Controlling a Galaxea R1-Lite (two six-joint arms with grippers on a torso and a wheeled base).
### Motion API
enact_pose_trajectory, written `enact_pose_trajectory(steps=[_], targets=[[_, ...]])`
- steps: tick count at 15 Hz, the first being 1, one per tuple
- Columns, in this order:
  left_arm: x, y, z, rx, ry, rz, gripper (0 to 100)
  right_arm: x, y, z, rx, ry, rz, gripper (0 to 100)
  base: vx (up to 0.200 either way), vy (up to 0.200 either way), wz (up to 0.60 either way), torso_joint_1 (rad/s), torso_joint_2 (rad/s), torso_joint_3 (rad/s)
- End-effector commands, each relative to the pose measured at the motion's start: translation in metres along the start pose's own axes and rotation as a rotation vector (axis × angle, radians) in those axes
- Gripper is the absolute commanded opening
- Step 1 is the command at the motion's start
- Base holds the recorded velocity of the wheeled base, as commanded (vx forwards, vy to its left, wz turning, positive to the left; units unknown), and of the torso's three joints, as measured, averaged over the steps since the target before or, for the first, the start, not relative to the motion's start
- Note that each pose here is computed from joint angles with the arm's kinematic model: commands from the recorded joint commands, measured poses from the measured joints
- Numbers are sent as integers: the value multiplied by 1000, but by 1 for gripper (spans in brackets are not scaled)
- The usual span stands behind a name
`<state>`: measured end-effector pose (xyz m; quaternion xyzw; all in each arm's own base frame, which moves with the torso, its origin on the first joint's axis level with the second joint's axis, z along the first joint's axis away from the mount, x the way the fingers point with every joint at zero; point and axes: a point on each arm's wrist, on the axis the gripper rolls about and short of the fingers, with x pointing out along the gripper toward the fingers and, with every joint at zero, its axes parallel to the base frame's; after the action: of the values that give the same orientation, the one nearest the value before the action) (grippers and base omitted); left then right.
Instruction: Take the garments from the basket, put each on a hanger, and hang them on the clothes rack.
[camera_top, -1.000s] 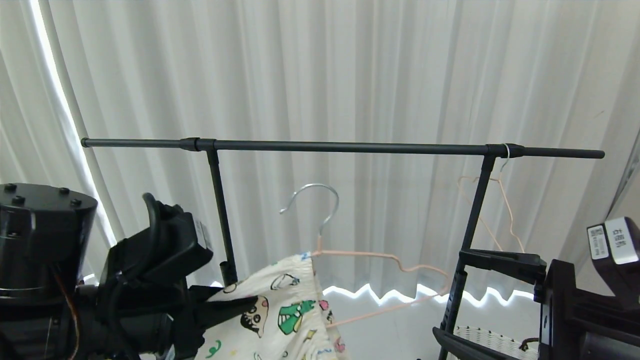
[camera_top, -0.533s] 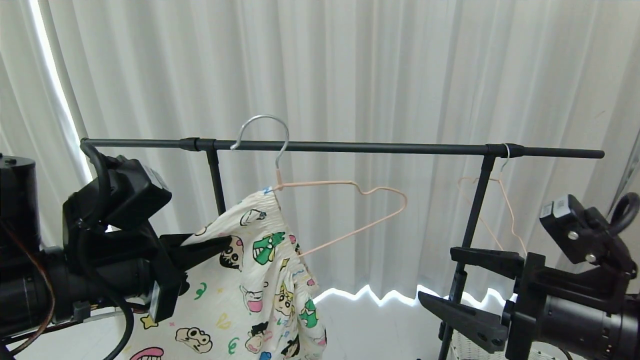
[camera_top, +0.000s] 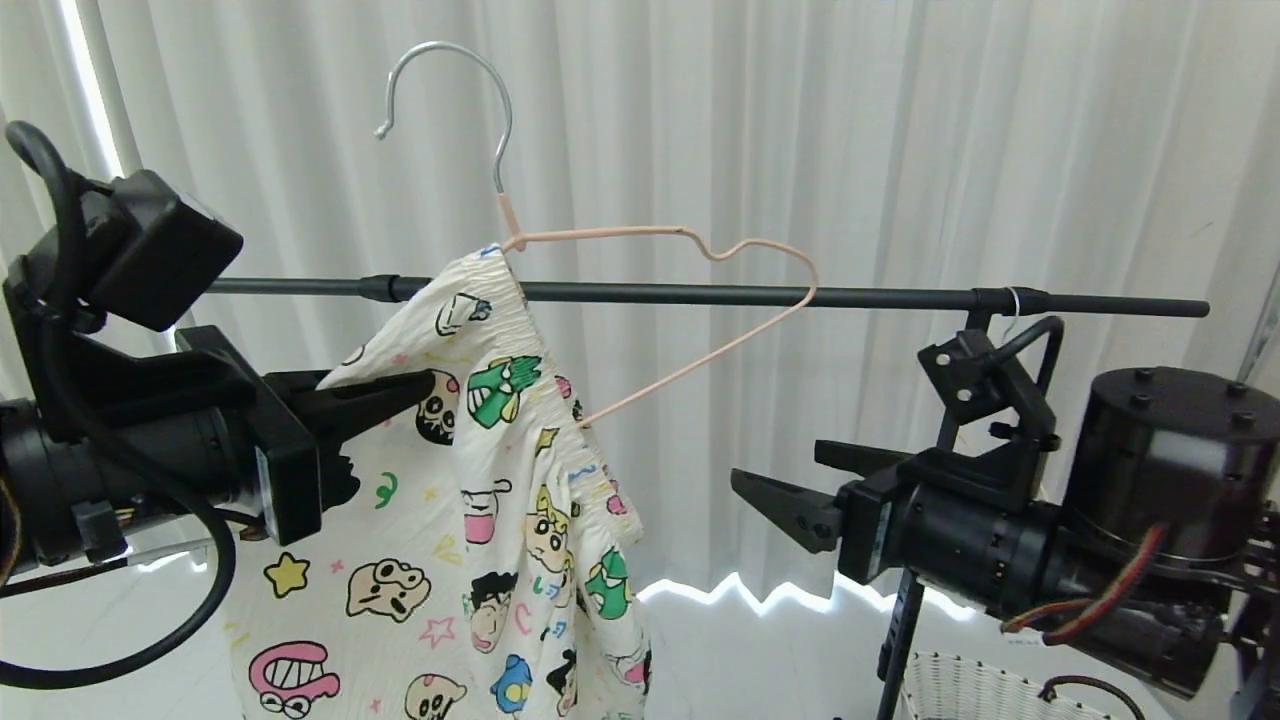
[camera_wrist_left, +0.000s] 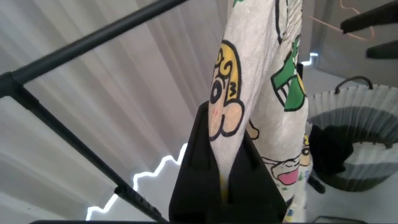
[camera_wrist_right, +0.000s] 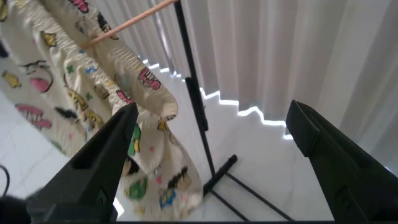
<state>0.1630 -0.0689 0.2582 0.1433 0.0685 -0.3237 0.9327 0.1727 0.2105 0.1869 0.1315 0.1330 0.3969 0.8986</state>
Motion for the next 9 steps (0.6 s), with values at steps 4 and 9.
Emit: enact_pose_trajectory(steps=[4,9], targets=[[-1,-13,8,22,-36,-72,0,40,22,-25,12,73,41,100,0,0,0,0,0,0],[2,-15,7,28,-31,-76,0,48,29,-32,25,62,11,100,0,0,0,0,0,0]])
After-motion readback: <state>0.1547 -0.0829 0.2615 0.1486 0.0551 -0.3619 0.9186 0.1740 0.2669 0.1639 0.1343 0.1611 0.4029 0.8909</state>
